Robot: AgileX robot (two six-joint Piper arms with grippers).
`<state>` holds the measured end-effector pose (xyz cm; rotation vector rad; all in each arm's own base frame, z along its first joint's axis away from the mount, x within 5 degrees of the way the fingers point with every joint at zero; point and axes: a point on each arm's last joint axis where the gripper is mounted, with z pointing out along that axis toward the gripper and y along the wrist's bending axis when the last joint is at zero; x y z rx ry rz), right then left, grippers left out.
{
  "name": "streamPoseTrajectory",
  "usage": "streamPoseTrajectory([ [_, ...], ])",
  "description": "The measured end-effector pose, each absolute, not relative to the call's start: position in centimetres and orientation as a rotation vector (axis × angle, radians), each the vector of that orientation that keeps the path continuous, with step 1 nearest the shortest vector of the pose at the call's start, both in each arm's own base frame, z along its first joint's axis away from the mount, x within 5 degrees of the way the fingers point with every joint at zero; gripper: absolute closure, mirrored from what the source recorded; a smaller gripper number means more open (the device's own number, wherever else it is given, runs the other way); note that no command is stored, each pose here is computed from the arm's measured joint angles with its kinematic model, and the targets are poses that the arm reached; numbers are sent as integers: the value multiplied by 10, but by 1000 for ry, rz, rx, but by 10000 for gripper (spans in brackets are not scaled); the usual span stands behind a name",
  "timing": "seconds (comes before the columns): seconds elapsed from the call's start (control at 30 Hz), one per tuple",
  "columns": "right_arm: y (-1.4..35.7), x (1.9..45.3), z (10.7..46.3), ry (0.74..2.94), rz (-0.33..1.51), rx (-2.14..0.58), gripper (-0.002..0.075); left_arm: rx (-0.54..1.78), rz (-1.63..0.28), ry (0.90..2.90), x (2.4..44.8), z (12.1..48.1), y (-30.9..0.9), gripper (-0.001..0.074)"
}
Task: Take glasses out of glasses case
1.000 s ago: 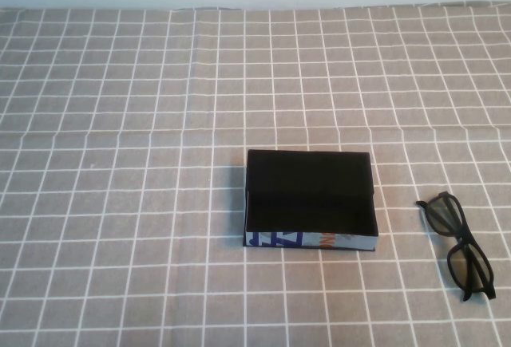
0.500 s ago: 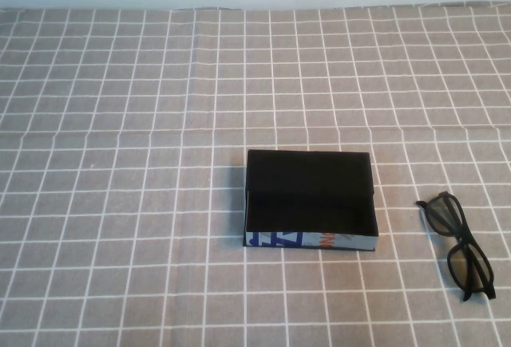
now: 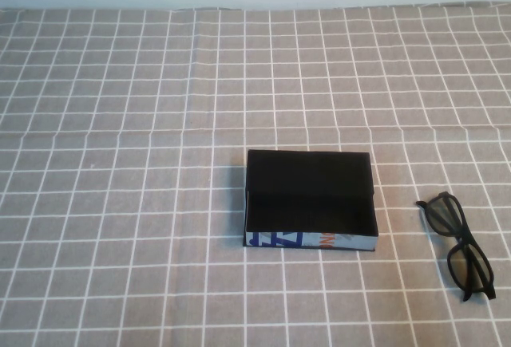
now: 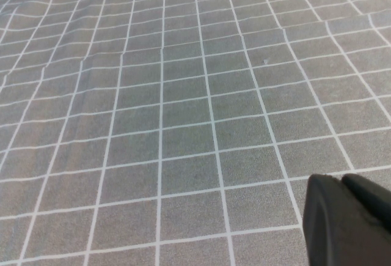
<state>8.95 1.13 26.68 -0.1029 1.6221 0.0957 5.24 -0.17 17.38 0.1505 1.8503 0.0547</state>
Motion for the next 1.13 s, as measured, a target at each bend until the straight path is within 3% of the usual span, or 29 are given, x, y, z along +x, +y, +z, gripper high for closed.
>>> streamPoseTrajectory([
  [0.27,9,63,199,1633,132,-68,742,150,55,1850,52,174,-2,739],
  [0.67,8,54,177,1807,237,55,742,150,55,1850,52,174,-2,739],
  [1.13,9,54,177,1817,263,77,743,150,55,1850,52,174,-2,739],
])
